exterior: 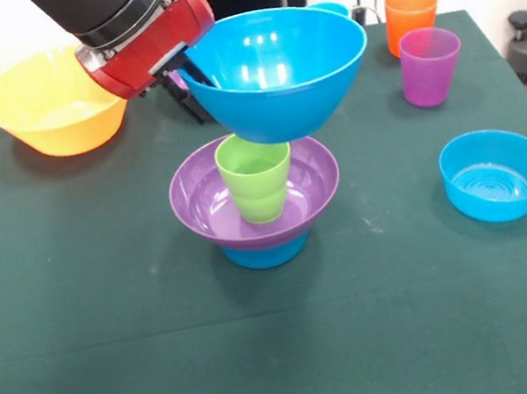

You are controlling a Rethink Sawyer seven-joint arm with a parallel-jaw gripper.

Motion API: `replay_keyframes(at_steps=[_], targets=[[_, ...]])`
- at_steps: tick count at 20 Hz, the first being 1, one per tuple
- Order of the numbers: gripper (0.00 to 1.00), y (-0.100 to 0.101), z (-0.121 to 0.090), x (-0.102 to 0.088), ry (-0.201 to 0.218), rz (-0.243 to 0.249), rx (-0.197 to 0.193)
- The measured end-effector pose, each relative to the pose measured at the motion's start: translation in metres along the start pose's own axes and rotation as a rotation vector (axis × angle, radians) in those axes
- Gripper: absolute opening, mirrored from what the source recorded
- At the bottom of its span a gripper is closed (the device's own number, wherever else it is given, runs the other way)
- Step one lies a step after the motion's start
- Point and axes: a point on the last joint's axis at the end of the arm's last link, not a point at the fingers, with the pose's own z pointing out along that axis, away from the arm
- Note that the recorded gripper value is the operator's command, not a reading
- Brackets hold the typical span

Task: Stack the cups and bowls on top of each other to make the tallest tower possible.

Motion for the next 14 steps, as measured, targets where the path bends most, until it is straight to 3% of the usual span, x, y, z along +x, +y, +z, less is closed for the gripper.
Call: replay_keyframes(at_steps=[14], targets=[[0.00,-0.0014,0.0012,0.0006,0.002,-0.009,0.015]])
